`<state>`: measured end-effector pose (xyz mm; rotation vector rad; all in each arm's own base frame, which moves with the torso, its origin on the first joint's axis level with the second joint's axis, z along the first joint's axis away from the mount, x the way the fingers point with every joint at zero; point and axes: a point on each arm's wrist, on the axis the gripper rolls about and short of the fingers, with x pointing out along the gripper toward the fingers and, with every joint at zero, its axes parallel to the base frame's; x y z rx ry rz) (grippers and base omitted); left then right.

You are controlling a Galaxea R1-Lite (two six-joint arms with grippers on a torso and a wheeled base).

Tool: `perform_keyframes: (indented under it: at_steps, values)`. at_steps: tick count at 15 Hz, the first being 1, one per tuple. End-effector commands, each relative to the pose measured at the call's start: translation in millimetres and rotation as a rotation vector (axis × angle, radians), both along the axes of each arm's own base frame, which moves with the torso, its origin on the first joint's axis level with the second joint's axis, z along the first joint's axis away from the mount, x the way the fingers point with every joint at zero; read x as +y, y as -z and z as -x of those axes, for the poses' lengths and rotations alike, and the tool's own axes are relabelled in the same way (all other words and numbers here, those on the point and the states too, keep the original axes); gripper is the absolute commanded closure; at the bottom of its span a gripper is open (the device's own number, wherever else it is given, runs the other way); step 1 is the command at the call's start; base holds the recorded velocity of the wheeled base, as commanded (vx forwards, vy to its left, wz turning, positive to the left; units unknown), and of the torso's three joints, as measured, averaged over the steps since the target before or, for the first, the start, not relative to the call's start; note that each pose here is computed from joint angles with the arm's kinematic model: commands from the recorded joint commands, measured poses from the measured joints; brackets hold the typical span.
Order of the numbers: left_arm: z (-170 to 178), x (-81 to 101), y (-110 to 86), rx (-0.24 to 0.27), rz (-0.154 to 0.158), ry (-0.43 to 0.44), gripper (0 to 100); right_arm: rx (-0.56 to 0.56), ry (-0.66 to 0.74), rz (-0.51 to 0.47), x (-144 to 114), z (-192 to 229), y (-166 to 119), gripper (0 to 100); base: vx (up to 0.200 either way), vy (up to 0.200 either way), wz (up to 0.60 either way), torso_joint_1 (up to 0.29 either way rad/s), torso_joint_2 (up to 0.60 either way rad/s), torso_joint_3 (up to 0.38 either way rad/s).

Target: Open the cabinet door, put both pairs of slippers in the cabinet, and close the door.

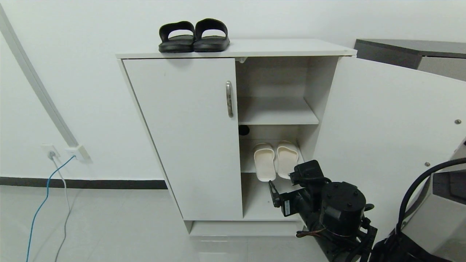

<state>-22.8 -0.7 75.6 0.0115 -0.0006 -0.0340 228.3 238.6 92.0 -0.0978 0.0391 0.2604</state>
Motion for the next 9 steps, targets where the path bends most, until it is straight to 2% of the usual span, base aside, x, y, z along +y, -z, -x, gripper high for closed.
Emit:
perform_keyframes:
  at_steps: [1,5,9]
  values:
    - [0.0,0.0,0.1,0.0,0.001,0.0,100,0.001,0.0,-0.002,0.0,0.0,0.7,0,0.0,0.0,0.0,0.007,0.0,0.203]
    - [0.1,0.1,-0.3,-0.001,0.005,-0.005,100,-0.016,0.001,-0.019,0.1,-0.7,-1.5,0,0.0,0.0,0.0,0.002,0.01,0.097]
    - [0.1,0.1,-0.3,-0.001,0.007,-0.005,100,-0.014,0.001,-0.017,0.1,-0.7,-0.4,0,0.0,0.0,0.0,0.0,0.0,0.0]
